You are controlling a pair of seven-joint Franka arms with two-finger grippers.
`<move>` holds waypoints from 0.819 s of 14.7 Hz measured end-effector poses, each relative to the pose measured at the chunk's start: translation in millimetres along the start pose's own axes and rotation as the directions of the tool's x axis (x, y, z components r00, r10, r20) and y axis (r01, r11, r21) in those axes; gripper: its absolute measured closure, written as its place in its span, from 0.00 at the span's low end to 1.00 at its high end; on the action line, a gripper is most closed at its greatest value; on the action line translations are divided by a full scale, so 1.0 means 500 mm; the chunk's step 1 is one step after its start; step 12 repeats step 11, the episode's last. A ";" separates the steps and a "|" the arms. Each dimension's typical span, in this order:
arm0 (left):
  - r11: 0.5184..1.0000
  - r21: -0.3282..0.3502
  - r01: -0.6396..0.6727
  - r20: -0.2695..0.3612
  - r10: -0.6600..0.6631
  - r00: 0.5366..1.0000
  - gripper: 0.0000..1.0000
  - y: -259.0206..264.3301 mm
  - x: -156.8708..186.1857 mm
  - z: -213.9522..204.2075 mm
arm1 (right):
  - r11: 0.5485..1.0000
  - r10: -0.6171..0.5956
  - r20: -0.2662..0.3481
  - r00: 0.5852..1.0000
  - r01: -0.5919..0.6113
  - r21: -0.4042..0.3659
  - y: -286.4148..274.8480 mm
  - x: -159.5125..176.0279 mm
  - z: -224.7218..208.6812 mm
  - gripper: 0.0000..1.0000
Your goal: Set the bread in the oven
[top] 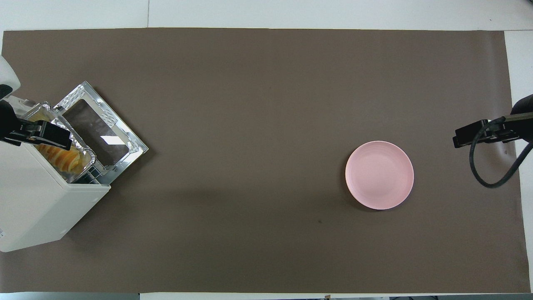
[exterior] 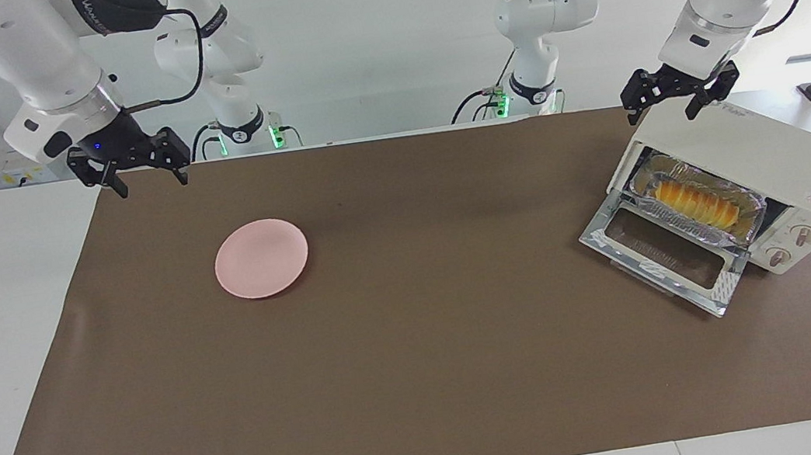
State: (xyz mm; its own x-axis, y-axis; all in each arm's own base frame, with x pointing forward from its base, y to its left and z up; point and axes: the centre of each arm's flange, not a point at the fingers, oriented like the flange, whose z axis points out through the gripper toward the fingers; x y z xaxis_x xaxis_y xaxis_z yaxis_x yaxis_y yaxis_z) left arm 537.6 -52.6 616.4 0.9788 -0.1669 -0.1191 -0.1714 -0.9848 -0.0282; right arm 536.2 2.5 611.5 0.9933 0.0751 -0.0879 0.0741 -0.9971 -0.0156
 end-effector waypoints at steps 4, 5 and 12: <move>1.000 -0.002 0.000 -0.003 0.000 1.000 0.00 0.000 0.001 0.000 | 1.000 0.000 0.000 1.000 0.000 0.000 0.000 0.000 0.000 0.00; 1.000 -0.002 -0.001 -0.004 0.001 1.000 0.00 0.001 0.001 -0.001 | 1.000 0.000 0.000 1.000 0.000 0.000 0.000 0.000 0.000 0.00; 1.000 0.001 -0.013 -0.036 0.013 0.999 0.00 0.013 0.008 -0.007 | 1.000 0.000 0.000 1.000 0.000 0.000 0.000 0.000 0.000 0.00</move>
